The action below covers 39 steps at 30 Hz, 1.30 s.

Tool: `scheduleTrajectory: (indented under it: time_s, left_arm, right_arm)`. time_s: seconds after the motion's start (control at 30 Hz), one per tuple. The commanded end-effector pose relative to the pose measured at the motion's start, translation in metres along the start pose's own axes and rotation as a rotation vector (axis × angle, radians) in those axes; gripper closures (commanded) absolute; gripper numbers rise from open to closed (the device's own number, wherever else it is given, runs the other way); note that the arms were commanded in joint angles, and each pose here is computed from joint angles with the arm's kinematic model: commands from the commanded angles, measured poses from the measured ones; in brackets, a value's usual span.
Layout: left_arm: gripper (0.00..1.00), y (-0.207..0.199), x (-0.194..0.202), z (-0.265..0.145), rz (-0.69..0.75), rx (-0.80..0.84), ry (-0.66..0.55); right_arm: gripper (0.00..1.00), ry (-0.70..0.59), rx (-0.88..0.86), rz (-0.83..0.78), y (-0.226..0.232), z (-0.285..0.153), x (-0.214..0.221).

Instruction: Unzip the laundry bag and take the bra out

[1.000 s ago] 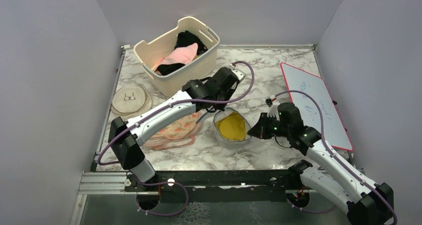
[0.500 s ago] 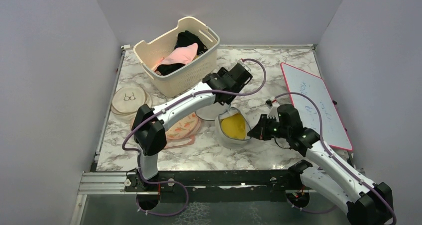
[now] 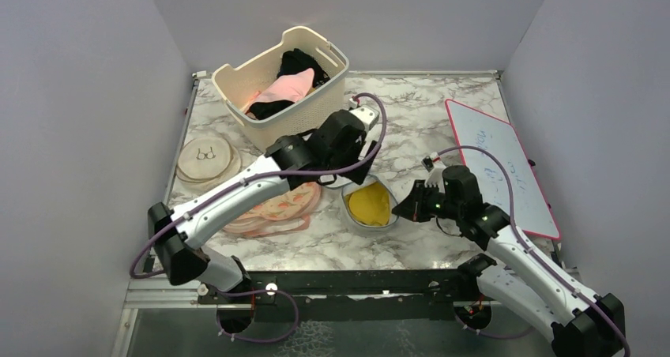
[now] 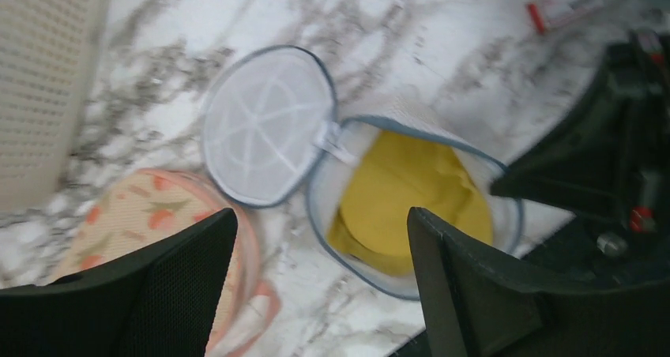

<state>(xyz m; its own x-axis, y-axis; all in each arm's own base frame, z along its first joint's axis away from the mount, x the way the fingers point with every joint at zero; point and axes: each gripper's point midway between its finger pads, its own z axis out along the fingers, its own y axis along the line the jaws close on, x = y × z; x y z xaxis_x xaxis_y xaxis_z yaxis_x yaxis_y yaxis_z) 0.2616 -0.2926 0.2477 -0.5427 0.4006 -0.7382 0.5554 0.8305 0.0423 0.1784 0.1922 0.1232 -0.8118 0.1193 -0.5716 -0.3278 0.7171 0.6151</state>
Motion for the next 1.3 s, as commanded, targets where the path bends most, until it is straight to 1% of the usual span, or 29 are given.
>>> scheduleTrajectory:
  time_s: [0.0,0.03,0.1,0.13,0.2,0.27,0.3,0.37,0.43,0.53,0.6,0.7,0.8,0.97,1.1,1.27]
  left_arm:
    - [0.34,-0.08,0.026,-0.004,-0.185,0.422,0.021]
    - [0.39,-0.089,0.031,-0.003,-0.21,0.476,0.02]
    - [0.42,-0.1,0.04,0.003,-0.264,0.524,0.019]
    - [0.42,-0.102,0.045,0.006,-0.286,0.533,0.019]
    - [0.35,-0.108,0.049,0.013,-0.312,0.557,0.017]
    - [0.33,-0.107,0.053,0.019,-0.321,0.548,0.02]
    - [0.33,-0.107,0.055,0.022,-0.324,0.541,0.024]
    - [0.37,-0.11,0.06,0.028,-0.337,0.546,0.037]
    - [0.39,-0.118,0.061,0.031,-0.347,0.579,0.051]
    - [0.37,-0.127,0.067,0.039,-0.346,0.586,0.062]
    - [0.38,-0.128,0.069,0.045,-0.347,0.573,0.067]
    - [0.45,-0.129,0.071,0.052,-0.34,0.555,0.072]
    - [0.55,-0.129,0.076,0.056,-0.336,0.532,0.077]
    - [0.59,-0.128,0.089,0.06,-0.327,0.511,0.1]
    - [0.69,-0.136,0.093,0.065,-0.325,0.525,0.121]
    - [0.71,-0.138,0.099,0.073,-0.316,0.512,0.129]
  right_arm:
    - [0.99,-0.038,-0.04,-0.031,0.006,-0.002,-0.004]
    - [0.99,-0.04,-0.046,-0.033,0.008,-0.003,-0.004]
    - [0.99,-0.042,-0.057,-0.04,0.01,-0.003,-0.005]
    - [0.99,-0.042,-0.058,-0.042,0.01,-0.003,-0.005]
    - [0.99,-0.036,-0.059,-0.044,0.01,-0.003,-0.005]
    - [0.99,-0.029,-0.064,-0.046,0.011,-0.003,-0.004]
    - [0.99,-0.028,-0.065,-0.045,0.011,-0.003,-0.004]
    - [0.99,-0.029,-0.068,-0.041,0.011,-0.003,-0.002]
    - [0.99,-0.03,-0.073,-0.039,0.011,-0.004,-0.001]
    - [0.99,-0.037,-0.076,-0.04,0.011,-0.004,-0.001]
    - [0.99,-0.036,-0.076,-0.043,0.011,-0.003,-0.001]
    - [0.99,-0.023,-0.079,-0.044,0.011,-0.002,0.0]
    - [0.99,-0.025,-0.079,-0.047,0.011,-0.002,0.0]
    - [0.99,-0.032,-0.075,-0.051,0.011,-0.002,-0.002]
    - [0.99,-0.023,-0.075,-0.045,0.011,-0.002,0.0]
    - [0.99,-0.028,-0.078,-0.048,0.01,-0.001,0.0]
